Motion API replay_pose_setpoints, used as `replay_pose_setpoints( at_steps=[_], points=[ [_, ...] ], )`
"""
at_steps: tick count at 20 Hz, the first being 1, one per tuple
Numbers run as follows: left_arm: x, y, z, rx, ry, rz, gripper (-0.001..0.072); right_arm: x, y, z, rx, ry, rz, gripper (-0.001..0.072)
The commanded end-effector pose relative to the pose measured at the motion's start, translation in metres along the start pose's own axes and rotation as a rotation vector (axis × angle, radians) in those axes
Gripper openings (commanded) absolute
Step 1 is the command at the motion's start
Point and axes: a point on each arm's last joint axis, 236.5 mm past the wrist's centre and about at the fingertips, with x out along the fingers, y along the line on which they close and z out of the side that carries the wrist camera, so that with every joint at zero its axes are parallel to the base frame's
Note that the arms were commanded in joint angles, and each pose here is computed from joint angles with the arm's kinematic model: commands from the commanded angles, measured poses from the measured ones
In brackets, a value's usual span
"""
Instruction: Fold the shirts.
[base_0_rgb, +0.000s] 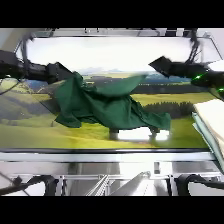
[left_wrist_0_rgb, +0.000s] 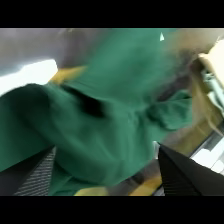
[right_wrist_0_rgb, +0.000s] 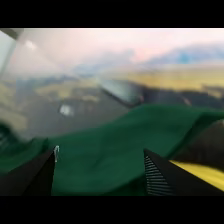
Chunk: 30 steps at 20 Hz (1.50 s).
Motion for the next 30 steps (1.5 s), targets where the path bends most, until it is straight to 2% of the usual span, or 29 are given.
replay_pose_setpoints(
  at_steps=[1, 4, 5, 6, 11, 13, 14, 17, 21, 23, 27, 28, 29, 30],
  points=[
    [0.022, 0.069, -0.028, -0.214, 0.093, -0.013, 0.0717, 0.005, -0.051, -0.034, 0.131, 0.125, 0.042, 0.0571],
    [0.003, 0.097, -0.053, -0.381, 0.16, -0.057, 0.0717, -0.051, -0.075, -0.043, 0.208, 0.199, 0.079, 0.0548],
    [-0.004, 0.101, -0.061, -0.418, 0.183, -0.076, 0.0717, -0.067, -0.083, -0.053, 0.24, 0.235, 0.081, 0.0508],
    [-0.008, 0.106, -0.066, -0.444, 0.198, -0.081, 0.0717, -0.081, -0.092, -0.066, 0.28, 0.271, 0.083, 0.0423],
    [-0.012, 0.162, -0.084, -0.427, 0.214, 0.131, 0.0714, -0.106, -0.119, -0.139, 0.514, 0.333, 0.102, 0.0423],
    [-0.007, 0.165, -0.065, -0.421, 0.138, 0.136, 0.0713, -0.104, -0.117, -0.168, 0.562, 0.359, 0.116, 0.0412],
    [-0.002, 0.161, -0.054, -0.401, 0.118, 0.127, 0.0696, -0.102, -0.119, -0.179, 0.581, 0.362, 0.105, 0.0365],
    [0.02, 0.155, -0.031, -0.297, 0.16, 0.125, 0.0697, -0.098, -0.13, -0.207, 0.627, 0.371, 0.046, 0.0365],
    [0.033, 0.148, -0.022, -0.248, 0.255, 0.069, 0.0698, -0.105, -0.146, -0.241, 0.651, 0.462, -0.062, 0.0365],
    [0.027, 0.148, -0.017, -0.241, 0.277, 0.065, 0.0699, -0.108, -0.137, -0.242, 0.658, 0.483, -0.039, 0.0366],
    [0.005, 0.185, -0.03, -0.285, 0.317, 0.185, 0.0707, -0.13, -0.138, -0.224, 0.654, 0.431, -0.104, 0.0369],
    [0.001, 0.192, -0.037, -0.309, 0.326, 0.194, 0.0706, -0.141, -0.148, -0.221, 0.674, 0.404, -0.156, 0.044],
    [0.0, 0.198, -0.044, -0.335, 0.328, 0.191, 0.0707, -0.152, -0.162, -0.221, 0.707, 0.376, -0.221, 0.0561],
    [0.0, 0.203, -0.05, -0.355, 0.328, 0.193, 0.0706, -0.159, -0.171, -0.222, 0.727, 0.362, -0.259, 0.0571]
  ],
)
